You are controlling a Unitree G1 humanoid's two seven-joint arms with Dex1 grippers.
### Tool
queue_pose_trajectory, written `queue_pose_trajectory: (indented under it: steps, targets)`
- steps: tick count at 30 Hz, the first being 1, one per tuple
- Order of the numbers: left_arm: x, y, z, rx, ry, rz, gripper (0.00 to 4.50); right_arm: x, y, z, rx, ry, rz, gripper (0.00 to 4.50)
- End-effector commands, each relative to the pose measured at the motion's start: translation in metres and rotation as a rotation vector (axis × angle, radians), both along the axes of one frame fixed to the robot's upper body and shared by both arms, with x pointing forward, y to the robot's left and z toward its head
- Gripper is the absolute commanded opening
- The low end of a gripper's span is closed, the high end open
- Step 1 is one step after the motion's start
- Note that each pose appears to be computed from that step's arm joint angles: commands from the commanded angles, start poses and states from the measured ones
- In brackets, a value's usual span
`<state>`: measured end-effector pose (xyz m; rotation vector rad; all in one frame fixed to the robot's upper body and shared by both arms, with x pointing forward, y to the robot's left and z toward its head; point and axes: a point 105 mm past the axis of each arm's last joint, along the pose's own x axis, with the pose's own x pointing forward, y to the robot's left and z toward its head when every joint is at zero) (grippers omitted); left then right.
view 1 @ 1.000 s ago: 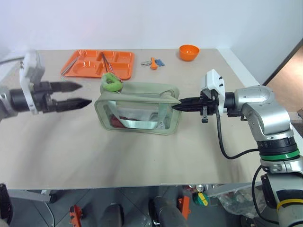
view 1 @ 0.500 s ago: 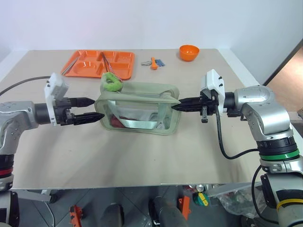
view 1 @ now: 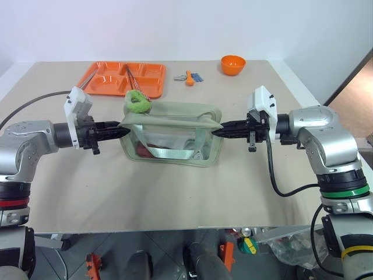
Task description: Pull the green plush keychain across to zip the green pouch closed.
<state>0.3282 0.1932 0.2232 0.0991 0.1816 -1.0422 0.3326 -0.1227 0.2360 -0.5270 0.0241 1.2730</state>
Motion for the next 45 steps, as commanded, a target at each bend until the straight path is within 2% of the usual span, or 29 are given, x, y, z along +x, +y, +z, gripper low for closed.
queue_pose_trajectory:
  steps: [1, 8, 15, 17, 20, 23, 25, 32, 34, 36, 39, 45]
  targets:
    - [-0.013, -0.006, 0.020, -0.006, -0.047, -0.059, 0.04, -0.004, 0.001, 0.018, 0.018, -0.064, 0.021, 0.00]
    - [-0.028, -0.014, 0.032, 0.011, -0.072, -0.107, 0.04, -0.004, 0.001, 0.017, 0.014, -0.058, 0.029, 0.00]
    - [-0.024, -0.010, 0.020, 0.049, -0.056, -0.070, 0.04, 0.001, 0.000, 0.017, 0.053, -0.021, -0.001, 0.00]
    - [-0.024, -0.012, 0.020, 0.044, -0.058, -0.073, 0.00, 0.003, -0.002, 0.019, 0.070, 0.004, -0.021, 0.74]
    - [-0.024, -0.015, 0.019, 0.040, -0.060, -0.075, 0.00, 0.001, -0.008, 0.014, 0.025, 0.015, -0.020, 1.54]
    - [-0.024, -0.016, 0.018, 0.033, -0.061, -0.076, 0.00, -0.001, -0.020, 0.005, -0.040, 0.071, -0.042, 2.67]
    - [-0.025, -0.017, 0.018, 0.031, -0.061, -0.077, 0.00, -0.004, -0.028, 0.013, -0.018, 0.087, -0.050, 3.30]
    - [-0.026, -0.018, 0.017, 0.027, -0.063, -0.076, 0.00, 0.007, -0.058, 0.050, 0.001, -0.004, -0.174, 3.30]
    - [-0.026, -0.018, 0.016, 0.027, -0.064, -0.075, 0.00, 0.011, -0.058, 0.075, 0.049, -0.110, -0.198, 3.30]
    - [-0.025, -0.018, 0.016, 0.025, -0.067, -0.076, 0.00, 0.012, -0.047, 0.102, 0.134, -0.205, -0.182, 3.30]
    - [-0.025, -0.018, 0.015, 0.024, -0.067, -0.074, 0.00, 0.007, -0.018, 0.117, 0.206, -0.258, -0.095, 3.30]
    - [-0.023, -0.019, 0.014, 0.021, -0.073, -0.080, 0.00, -0.010, 0.055, 0.102, 0.084, -0.395, 0.094, 3.30]
